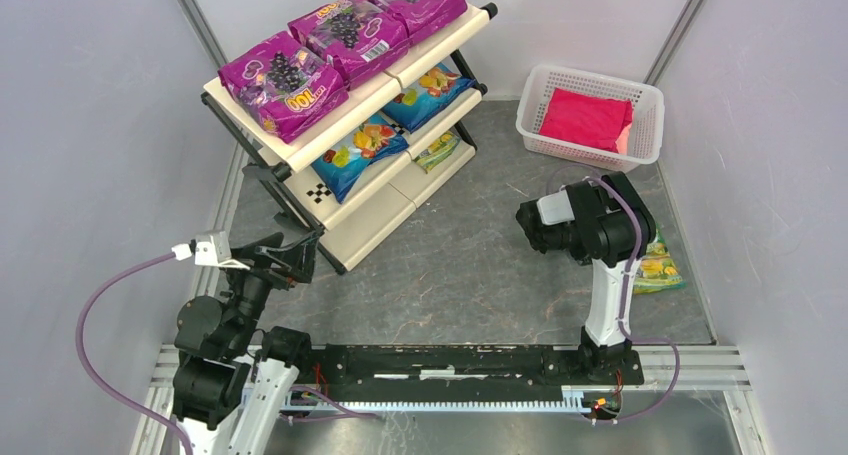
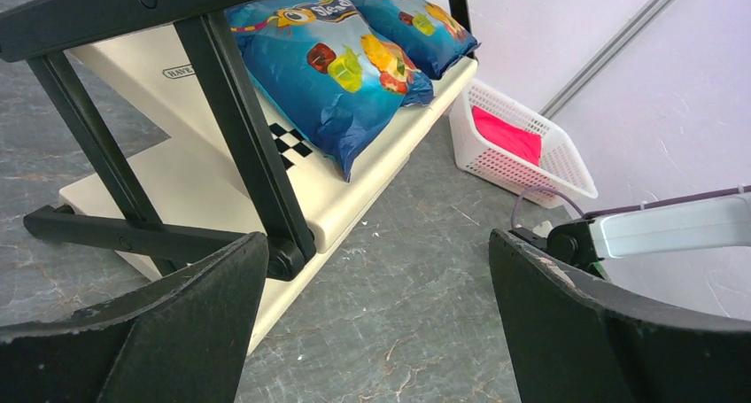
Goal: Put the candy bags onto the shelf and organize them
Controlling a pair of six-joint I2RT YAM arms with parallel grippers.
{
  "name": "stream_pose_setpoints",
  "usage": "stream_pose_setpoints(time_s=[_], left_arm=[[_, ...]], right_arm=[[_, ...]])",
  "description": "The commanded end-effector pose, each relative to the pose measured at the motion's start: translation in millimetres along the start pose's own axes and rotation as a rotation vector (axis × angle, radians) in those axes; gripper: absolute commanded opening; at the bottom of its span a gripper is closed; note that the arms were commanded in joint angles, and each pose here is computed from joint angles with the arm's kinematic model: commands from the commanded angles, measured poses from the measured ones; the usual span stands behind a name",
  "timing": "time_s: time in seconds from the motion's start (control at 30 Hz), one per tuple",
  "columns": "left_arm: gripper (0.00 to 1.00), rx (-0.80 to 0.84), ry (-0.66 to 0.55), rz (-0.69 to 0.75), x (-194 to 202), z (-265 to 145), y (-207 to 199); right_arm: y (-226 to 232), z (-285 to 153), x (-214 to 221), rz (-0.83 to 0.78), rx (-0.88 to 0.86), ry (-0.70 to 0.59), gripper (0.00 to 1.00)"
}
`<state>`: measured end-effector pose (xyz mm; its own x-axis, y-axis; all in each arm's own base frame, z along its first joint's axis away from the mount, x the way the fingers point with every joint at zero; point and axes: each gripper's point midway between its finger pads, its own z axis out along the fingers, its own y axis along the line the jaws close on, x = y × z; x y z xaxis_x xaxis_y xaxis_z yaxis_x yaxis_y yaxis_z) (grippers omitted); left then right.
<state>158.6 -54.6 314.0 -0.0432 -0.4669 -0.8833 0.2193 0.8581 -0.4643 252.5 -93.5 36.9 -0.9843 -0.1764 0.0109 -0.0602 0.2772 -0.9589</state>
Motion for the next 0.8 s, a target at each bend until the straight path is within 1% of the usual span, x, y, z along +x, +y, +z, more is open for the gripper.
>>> stream_pose_setpoints(time_s=[0.0,0.07,0.13,0.17,0.2,0.23,0.3,0.4,0.5,0.63,0.7,0.73,0.77], left_arm=[[1.0,0.031,-0.049,0.061,-11.9,-2.1,-4.7],[1.0,0.034,-0.051,0.06,-12.3,-2.6,-5.2],[1.0,0.032,-0.053,0.059,-12.7,-3.0,-4.9],[1.0,0.033,-0.055,0.059,-13.4,-3.3,-5.3],[1.0,0.029,-0.054,0.059,-13.1,-3.2,-4.5],[1.0,0.028,-0.055,0.059,-13.4,-3.7,-4.3],[1.0,0.021,-0.057,0.057,-13.9,-3.6,-3.3],[1.0,0.013,-0.055,0.053,-13.4,-3.8,-1.8],[1.0,-0.004,-0.048,0.05,-12.3,-1.9,0.9],[1.0,-0.019,-0.053,0.045,-13.0,-2.0,3.6],[1.0,-0.027,-0.068,0.042,-15.5,-3.6,4.9],[1.0,-0.034,-0.073,0.04,-15.8,-4.0,6.4],[1.0,-0.04,-0.076,0.037,-16.1,-4.1,7.5]], right_arm=[[-6.6,-0.4,-9.8,0.047,0.05,-0.016,0.52],[-6.9,-0.8,-12.1,0.063,0.044,-0.02,0.42],[-7.1,-1.9,-14.7,0.077,0.028,-0.025,0.27],[-6.5,-2.5,-16.0,0.091,0.01,-0.026,0.13],[-5.0,-4.6,-17.3,0.102,-0.015,-0.032,0.02],[-2.3,-6.8,-20.6,0.112,-0.046,-0.044,0.0],[2.8,-16.5,-27.9,0.13,-0.119,-0.091,0.0],[20.8,-45.6,-43.7,0.115,-0.318,-0.199,0.0],[50.2,-92.7,-56.8,0.071,-0.584,-0.354,0.0],[77.4,-168.1,-63.5,-0.008,-0.829,-0.557,0.0],[88.2,-201.8,-60.9,-0.053,-0.923,-0.635,0.0],[90.5,-214.6,-58.8,-0.066,-0.943,-0.668,0.0],[89.4,-218.5,-58.1,-0.056,-0.937,-0.674,0.0]])
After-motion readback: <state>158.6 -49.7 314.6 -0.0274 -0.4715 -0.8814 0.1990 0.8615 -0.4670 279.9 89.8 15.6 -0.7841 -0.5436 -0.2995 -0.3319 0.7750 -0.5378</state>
